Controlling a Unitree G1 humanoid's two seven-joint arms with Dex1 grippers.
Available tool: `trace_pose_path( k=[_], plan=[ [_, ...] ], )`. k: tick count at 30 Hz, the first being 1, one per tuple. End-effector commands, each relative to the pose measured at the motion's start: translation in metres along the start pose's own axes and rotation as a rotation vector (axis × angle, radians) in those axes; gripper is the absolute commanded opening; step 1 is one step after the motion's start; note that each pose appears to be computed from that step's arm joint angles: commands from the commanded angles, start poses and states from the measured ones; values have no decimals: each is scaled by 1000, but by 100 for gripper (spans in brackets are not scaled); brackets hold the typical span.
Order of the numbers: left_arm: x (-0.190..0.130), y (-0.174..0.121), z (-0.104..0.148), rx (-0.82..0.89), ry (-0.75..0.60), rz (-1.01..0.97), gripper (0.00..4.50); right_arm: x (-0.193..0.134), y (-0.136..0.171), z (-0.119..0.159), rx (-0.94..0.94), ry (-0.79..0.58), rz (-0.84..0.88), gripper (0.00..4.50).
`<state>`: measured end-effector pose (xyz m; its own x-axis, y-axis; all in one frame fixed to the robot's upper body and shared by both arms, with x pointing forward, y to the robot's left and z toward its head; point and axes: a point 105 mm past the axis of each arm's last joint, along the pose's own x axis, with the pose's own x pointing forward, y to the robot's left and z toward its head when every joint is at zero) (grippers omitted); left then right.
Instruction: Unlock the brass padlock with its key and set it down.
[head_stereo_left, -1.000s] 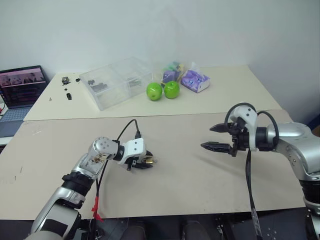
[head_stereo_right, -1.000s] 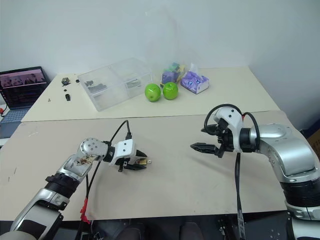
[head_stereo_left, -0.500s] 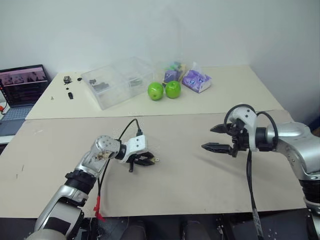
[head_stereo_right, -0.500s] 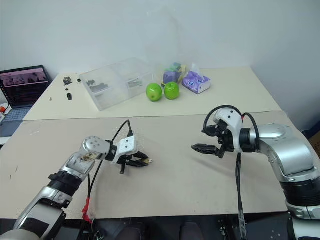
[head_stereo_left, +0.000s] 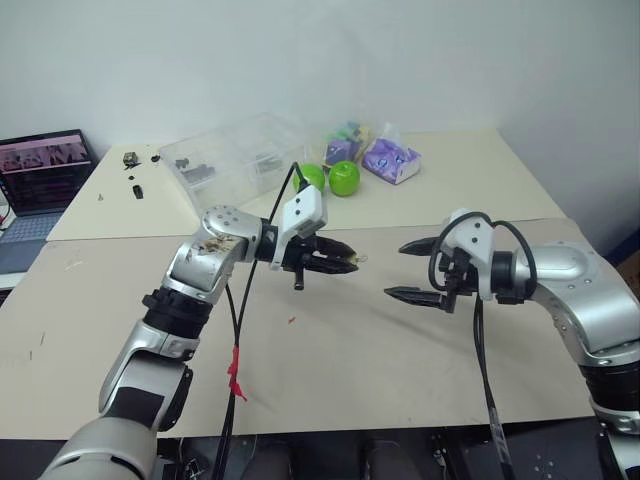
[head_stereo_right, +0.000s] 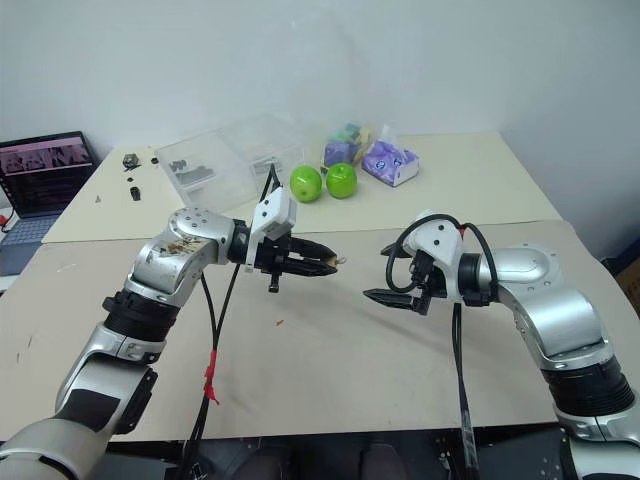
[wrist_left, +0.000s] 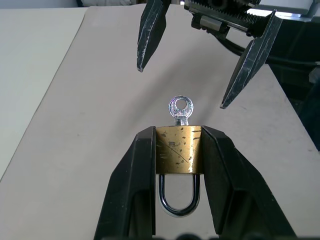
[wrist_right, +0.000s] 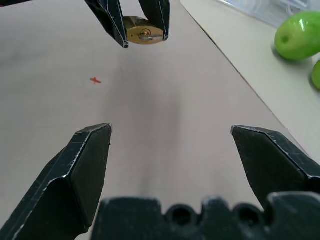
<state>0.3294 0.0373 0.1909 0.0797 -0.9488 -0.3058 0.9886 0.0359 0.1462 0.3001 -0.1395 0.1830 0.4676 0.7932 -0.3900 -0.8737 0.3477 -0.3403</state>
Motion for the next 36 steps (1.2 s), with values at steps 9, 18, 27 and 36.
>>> trace_pose_path(
  k=[9, 18, 27, 36],
  plan=[
    [0, 5, 17, 28, -18, 1, 80, -10, -5, 13, -132, -31, -43, 450],
    [1, 3, 15, -34, -20, -13, 80, -4, -6, 33, -327, -93, -70, 450],
    [4, 3, 16, -38, -6, -23, 80, 7, 8, 42, -624, -129, -51, 450],
    [9, 2, 20, -52, 1, -40, 80, 13, 14, 36, -890, -136, -70, 385]
  ],
)
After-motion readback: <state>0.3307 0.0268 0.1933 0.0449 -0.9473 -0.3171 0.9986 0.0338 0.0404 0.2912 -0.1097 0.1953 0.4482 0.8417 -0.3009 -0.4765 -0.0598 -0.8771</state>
